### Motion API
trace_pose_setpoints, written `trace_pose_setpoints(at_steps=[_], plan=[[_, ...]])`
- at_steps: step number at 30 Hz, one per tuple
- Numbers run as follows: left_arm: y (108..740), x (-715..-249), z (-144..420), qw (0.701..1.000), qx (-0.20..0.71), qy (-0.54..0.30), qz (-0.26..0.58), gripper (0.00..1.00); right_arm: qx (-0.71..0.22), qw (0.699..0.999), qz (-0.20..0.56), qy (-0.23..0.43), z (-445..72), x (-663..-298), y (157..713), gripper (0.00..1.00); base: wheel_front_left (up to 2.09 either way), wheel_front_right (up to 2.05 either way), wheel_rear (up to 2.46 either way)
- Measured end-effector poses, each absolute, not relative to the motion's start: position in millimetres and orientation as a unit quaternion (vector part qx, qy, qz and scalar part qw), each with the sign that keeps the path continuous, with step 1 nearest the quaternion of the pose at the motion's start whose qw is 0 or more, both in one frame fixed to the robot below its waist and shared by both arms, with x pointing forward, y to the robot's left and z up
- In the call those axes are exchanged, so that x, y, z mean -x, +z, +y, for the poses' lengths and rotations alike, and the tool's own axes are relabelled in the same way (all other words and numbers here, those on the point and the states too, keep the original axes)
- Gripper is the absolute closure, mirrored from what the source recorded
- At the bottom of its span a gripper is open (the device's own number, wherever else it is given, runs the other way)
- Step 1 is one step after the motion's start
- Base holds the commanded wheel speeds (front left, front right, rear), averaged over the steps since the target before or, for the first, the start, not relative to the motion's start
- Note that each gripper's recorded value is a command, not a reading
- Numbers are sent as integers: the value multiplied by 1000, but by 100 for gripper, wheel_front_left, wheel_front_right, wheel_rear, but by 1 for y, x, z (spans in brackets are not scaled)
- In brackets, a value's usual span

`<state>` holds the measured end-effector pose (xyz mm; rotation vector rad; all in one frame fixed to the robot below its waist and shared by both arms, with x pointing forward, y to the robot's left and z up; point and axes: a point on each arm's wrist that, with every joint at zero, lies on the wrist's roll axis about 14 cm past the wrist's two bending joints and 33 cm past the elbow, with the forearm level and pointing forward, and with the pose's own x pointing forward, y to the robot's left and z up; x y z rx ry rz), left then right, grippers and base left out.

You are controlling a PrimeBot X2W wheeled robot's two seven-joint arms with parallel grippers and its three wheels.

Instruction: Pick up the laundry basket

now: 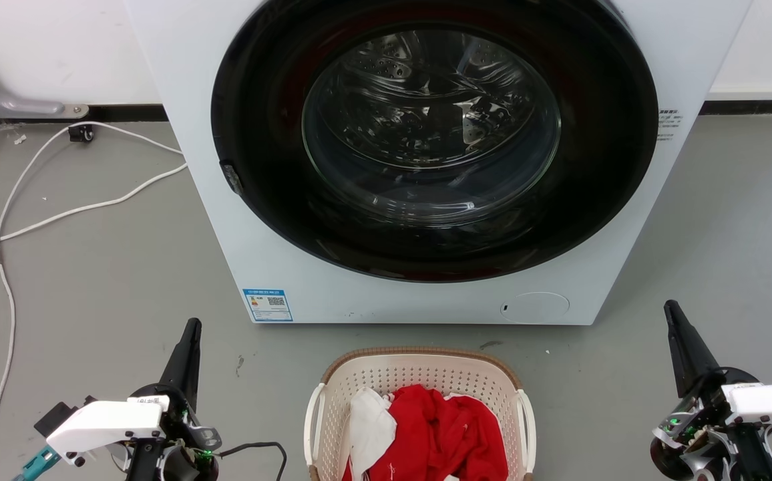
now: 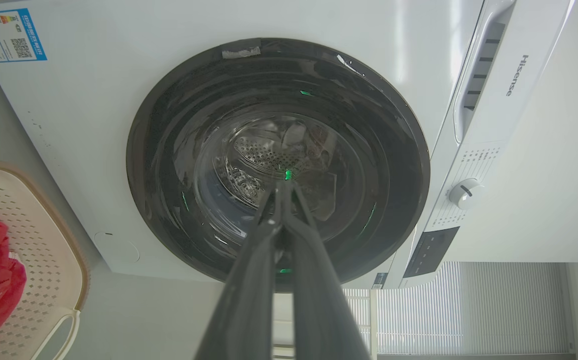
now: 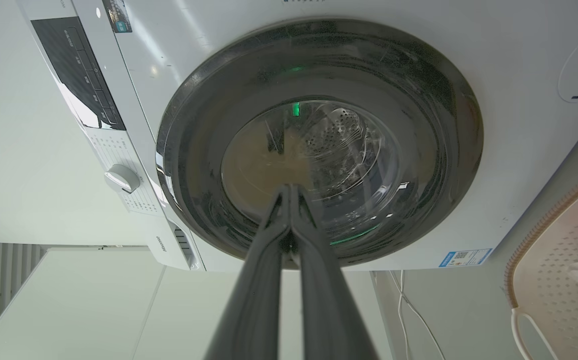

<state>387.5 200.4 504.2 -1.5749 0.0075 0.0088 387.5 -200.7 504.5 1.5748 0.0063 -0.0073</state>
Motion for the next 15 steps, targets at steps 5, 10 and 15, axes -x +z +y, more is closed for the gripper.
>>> trace_pose_setpoints(at_steps=[5, 10, 15], plan=[[504, -388, 200, 706, 709, 4, 3, 100, -709, 706, 3, -3, -201, -387, 504, 100, 0, 0, 0], [504, -388, 200, 706, 709, 4, 3, 100, -709, 706, 3, -3, -201, -387, 504, 100, 0, 0, 0], [504, -388, 200, 706, 709, 4, 3, 100, -709, 706, 3, -3, -201, -387, 504, 100, 0, 0, 0]])
